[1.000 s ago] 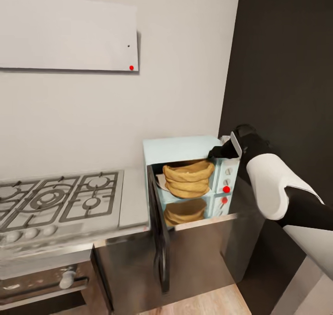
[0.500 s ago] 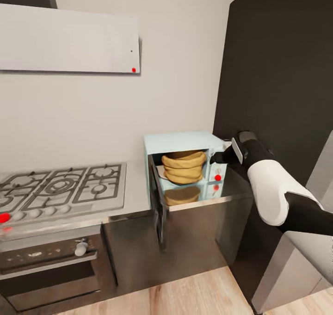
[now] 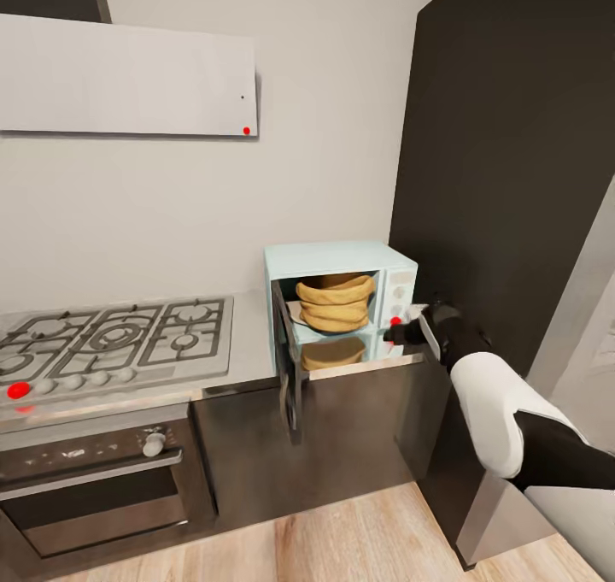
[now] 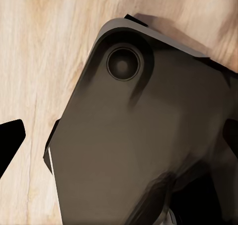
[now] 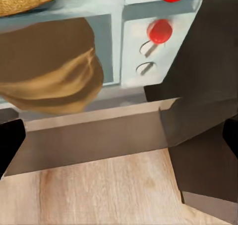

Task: In the kitchen, take the popcorn bag from the countertop, put it into the microwave, and heat it until the popcorn is cooked so the cooked popcorn ends up inside the bag.

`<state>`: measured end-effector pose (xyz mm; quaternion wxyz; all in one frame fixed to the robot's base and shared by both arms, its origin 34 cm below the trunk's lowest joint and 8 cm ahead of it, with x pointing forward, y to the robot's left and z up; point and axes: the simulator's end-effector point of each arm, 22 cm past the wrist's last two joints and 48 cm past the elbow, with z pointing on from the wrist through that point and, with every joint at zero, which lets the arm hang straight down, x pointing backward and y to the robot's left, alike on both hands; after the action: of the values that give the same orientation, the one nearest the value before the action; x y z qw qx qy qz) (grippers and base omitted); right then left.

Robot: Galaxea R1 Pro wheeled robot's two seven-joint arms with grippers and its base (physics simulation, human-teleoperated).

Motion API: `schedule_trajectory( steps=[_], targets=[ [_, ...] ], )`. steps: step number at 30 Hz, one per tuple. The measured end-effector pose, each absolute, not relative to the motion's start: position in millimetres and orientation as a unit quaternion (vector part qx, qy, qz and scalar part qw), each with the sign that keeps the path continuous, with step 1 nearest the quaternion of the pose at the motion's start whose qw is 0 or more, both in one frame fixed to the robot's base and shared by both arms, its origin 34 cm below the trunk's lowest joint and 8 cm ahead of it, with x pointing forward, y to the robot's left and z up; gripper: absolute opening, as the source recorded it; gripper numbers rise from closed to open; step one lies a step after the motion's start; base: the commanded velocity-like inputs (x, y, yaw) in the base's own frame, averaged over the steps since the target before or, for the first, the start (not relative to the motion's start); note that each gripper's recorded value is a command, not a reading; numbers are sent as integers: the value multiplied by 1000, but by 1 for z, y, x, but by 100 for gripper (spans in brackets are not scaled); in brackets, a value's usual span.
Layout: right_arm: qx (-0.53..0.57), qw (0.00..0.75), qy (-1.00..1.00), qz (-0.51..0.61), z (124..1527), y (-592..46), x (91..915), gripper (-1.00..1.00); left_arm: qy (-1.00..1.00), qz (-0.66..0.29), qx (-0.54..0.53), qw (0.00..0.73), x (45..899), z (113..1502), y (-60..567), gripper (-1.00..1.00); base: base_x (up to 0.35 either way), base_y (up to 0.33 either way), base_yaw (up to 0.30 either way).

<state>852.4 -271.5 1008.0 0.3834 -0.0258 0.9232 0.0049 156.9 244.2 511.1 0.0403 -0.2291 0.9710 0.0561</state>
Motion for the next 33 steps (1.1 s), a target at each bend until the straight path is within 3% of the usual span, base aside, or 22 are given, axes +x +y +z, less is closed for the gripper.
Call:
schedule_trajectory(
  steps=[6,15,22,33],
  targets=[
    [-51,448,892,38,1006,-224,865,100,971,56,-229,40,157,511,244,100,0,0,0],
    [-90,616,779,77,1013,-161,868,100,971,56,-229,41,157,511,245,100,0,0,0],
    [-92,627,769,88,1018,-144,866,100,970,59,-231,41,157,511,246,100,36,0,0],
    [-92,627,768,87,1019,-147,866,100,971,58,-230,40,156,511,246,100,302,0,0]
  ],
)
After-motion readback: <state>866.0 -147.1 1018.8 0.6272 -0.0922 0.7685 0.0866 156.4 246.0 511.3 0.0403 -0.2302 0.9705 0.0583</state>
